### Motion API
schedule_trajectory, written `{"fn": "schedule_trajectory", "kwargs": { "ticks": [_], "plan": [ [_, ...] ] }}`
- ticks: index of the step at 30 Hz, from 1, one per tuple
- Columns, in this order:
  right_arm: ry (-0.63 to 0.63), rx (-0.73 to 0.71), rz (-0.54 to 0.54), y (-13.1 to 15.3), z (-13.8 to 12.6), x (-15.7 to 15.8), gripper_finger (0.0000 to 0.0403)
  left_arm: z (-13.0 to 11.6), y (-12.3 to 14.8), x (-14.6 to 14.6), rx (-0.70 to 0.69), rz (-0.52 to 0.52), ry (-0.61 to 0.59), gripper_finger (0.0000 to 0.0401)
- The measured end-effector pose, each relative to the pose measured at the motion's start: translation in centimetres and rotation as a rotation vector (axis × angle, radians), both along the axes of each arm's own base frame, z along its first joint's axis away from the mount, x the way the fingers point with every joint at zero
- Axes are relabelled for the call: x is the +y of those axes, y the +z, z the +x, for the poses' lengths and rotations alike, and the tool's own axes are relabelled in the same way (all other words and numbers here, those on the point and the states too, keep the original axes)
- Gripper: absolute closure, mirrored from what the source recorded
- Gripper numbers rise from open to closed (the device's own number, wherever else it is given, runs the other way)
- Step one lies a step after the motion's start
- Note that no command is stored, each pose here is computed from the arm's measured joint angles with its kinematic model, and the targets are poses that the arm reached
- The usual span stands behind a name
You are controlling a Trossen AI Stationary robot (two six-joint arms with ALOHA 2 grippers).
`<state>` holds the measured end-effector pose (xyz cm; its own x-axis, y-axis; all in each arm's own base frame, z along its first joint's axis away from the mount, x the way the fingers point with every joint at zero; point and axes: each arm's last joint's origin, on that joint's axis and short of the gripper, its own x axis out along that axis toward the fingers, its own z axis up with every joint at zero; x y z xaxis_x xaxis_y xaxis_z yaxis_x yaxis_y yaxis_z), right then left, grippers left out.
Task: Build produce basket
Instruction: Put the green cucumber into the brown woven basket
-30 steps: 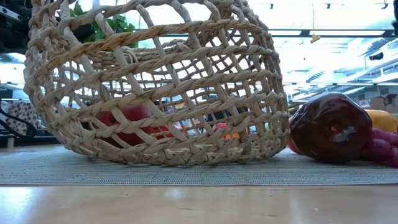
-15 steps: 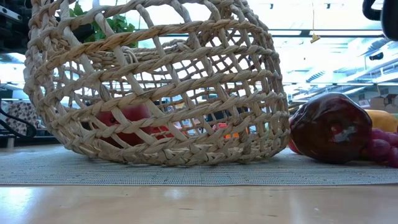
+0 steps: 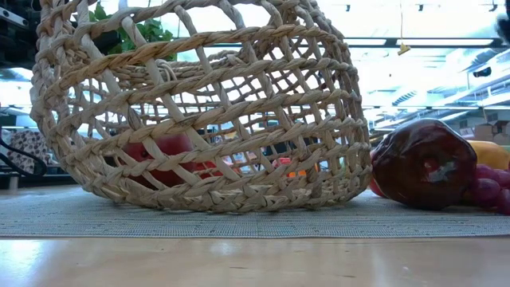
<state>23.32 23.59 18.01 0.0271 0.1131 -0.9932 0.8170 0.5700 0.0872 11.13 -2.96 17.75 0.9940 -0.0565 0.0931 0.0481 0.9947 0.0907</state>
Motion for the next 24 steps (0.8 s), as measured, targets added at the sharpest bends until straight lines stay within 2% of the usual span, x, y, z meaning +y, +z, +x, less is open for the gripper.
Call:
{"fn": "schedule_trajectory", "kwargs": {
  "ticks": [4,8,19,24],
  "plan": [
    [0.131,-0.233,-0.085,3.2,-0.2,-1.0,0.0244,0.0,0.0,0.0,0.0,0.0,0.0,0.0367],
    [0.294,-0.411,-0.274,5.5,0.1,-2.8,0.0243,0.0,0.0,0.0,0.0,0.0,0.0,0.0366],
    [0.798,-0.488,-0.754,10.7,1.4,-9.8,0.0242,0.0,0.0,0.0,0.0,0.0,0.0,0.0369],
    [1.061,-0.51,-1.022,13.5,2.0,-11.7,0.0241,0.0,0.0,0.0,-0.001,0.0,0.0,0.0365]
  ]
}}
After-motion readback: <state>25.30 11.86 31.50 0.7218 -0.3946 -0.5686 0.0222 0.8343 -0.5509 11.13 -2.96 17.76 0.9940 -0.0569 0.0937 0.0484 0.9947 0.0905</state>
